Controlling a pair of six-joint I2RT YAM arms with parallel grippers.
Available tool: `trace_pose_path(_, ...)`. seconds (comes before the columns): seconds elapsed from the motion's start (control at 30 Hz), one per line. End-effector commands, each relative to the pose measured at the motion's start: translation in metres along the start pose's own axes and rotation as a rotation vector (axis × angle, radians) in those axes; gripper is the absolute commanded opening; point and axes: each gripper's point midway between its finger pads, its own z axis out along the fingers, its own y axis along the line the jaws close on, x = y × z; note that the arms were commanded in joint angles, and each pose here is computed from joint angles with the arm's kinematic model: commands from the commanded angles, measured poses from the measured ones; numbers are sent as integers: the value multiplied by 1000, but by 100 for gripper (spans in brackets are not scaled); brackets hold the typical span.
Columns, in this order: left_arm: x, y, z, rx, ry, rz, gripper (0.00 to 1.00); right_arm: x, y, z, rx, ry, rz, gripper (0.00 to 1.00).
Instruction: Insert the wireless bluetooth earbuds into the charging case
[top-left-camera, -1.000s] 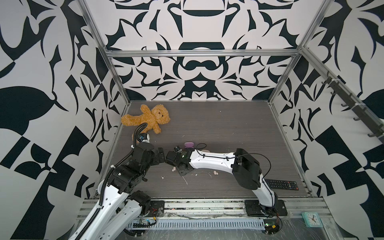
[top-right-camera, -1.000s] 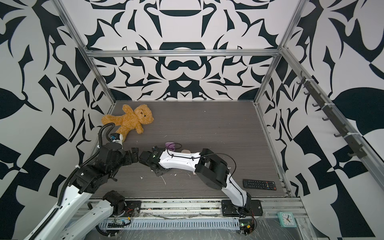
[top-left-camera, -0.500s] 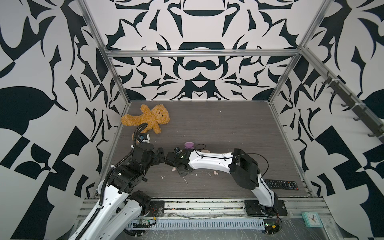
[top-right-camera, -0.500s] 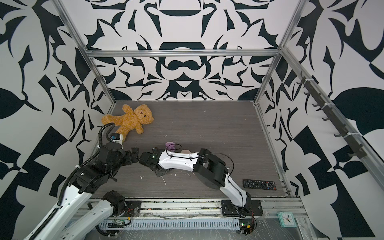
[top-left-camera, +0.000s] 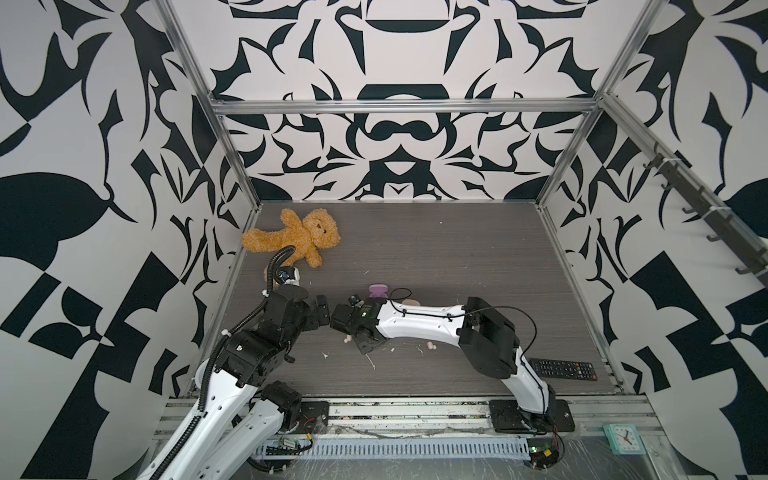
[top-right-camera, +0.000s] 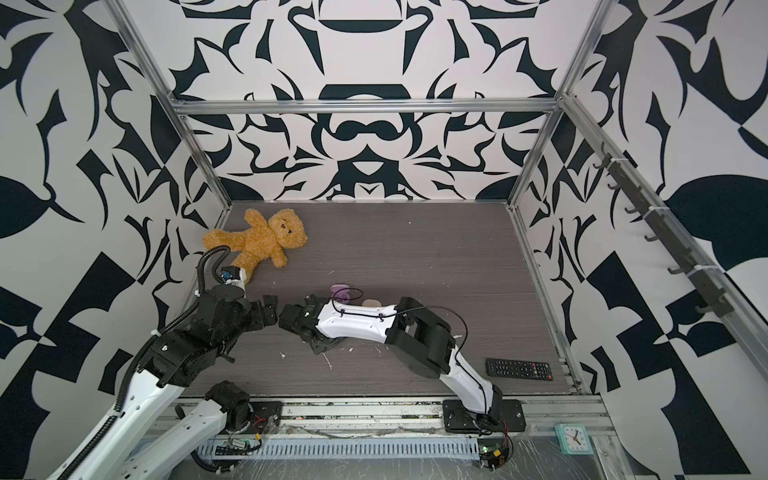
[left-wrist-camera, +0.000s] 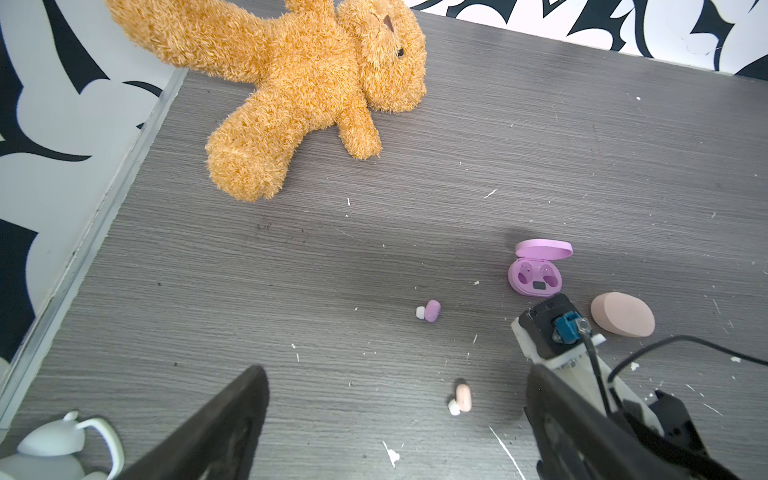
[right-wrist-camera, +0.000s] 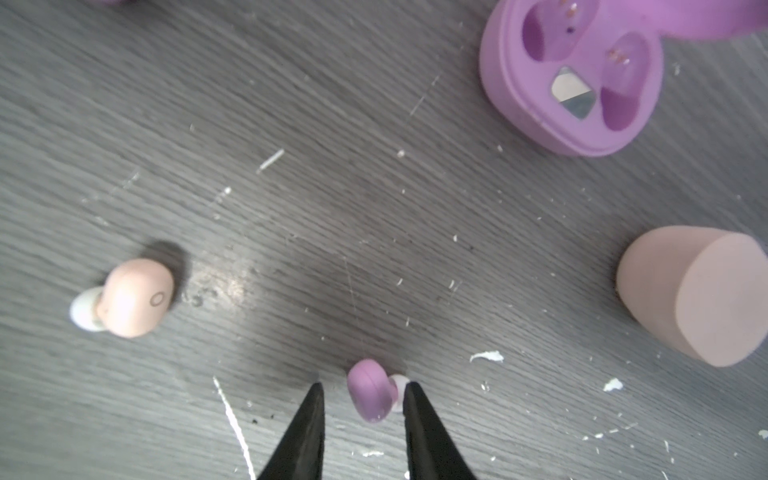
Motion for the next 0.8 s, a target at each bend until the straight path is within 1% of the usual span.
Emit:
trace_pose_path(0.0, 3, 0, 1, 1, 8, -5, 99, -4, 1, -3, 6, -7, -2, 35)
trace_pose_path(0.5, 2, 0, 1, -1, 8, -5, 99, -4, -1, 0, 12, -1, 2, 33)
trace_pose_path(0.77, 2, 0, 1, -1, 9, -6, 99, -2, -6, 5, 33, 16, 0, 30)
